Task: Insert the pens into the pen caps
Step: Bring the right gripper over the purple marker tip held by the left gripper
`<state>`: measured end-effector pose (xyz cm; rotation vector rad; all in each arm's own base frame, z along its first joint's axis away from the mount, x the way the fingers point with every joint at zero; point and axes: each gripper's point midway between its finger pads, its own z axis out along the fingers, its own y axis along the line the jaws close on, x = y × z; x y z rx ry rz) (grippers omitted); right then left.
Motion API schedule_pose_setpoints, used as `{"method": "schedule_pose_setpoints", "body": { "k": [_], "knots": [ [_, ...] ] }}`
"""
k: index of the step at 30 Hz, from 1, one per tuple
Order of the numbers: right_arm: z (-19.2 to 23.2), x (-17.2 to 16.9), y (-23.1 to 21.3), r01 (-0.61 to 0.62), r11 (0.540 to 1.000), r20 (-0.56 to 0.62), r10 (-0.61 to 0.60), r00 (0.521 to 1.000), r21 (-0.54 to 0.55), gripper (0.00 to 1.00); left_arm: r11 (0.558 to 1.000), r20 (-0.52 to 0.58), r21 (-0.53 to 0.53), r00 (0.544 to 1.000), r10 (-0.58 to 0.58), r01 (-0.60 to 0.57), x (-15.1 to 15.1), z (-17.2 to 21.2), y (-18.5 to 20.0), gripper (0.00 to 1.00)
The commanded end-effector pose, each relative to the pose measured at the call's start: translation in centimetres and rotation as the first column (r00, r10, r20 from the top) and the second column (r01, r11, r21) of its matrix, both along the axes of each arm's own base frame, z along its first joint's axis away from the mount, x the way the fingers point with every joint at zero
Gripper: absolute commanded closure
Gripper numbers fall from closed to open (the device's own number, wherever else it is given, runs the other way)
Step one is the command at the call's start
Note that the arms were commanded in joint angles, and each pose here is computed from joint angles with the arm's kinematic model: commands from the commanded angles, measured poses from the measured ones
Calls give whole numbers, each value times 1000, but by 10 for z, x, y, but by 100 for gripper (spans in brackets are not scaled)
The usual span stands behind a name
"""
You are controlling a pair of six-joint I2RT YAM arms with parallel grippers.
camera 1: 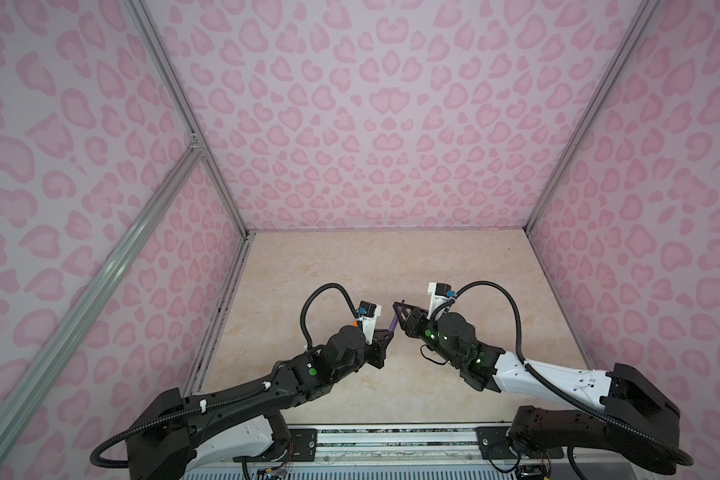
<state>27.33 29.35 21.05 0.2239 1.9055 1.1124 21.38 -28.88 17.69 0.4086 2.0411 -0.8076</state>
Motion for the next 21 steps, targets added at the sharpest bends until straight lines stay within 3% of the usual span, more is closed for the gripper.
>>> {"method": "schedule_pose_setpoints", "body": {
  "k": [1, 14, 21],
  "knots": [
    [0, -1, -6, 19, 1000, -3, -19, 1000, -2, 62, 999, 28, -10, 999, 35, -34, 5, 6, 4, 97],
    [-2, 5, 6, 4, 1000, -15, -5, 1000, -11, 64, 997, 29, -48, 998, -63, 65, -8, 14, -8, 97],
    [-4, 5, 7, 4, 1000, -23, -5, 1000, -15, 87, 997, 25, -39, 997, -72, 73, -9, 9, -10, 97]
  ]
}}
